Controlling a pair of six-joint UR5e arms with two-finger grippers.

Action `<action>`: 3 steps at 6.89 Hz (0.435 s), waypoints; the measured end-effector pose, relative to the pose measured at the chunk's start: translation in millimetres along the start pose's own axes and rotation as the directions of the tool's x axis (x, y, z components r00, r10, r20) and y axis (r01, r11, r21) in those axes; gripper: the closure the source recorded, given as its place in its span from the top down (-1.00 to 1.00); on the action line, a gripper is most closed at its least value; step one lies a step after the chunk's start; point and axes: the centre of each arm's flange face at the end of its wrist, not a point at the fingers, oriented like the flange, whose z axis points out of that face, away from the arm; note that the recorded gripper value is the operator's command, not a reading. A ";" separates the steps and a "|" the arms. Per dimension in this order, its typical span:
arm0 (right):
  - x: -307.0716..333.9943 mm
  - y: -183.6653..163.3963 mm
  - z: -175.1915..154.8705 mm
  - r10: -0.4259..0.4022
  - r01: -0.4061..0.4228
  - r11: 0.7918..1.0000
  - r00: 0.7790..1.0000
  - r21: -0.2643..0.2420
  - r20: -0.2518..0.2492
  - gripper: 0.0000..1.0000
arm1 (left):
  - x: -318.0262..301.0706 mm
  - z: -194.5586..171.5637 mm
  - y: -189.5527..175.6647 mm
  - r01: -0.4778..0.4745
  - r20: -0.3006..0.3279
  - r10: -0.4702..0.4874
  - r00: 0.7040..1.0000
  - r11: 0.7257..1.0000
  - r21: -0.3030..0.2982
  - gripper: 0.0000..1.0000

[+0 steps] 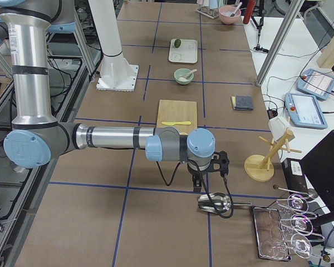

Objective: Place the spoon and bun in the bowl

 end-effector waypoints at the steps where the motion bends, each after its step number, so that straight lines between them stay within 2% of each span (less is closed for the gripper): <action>1: -0.1 -0.2 -0.1 0.000 0.000 1.000 1.000 0.000 0.000 1.00 | 0.0 0.0 0.0 0.003 0.000 -0.003 1.000 1.000 0.000 1.00; 3: -0.5 -0.5 -0.4 -0.001 0.001 1.000 1.000 0.001 0.000 1.00 | -0.8 -0.1 0.2 0.036 -0.001 -0.036 0.999 0.999 0.001 1.00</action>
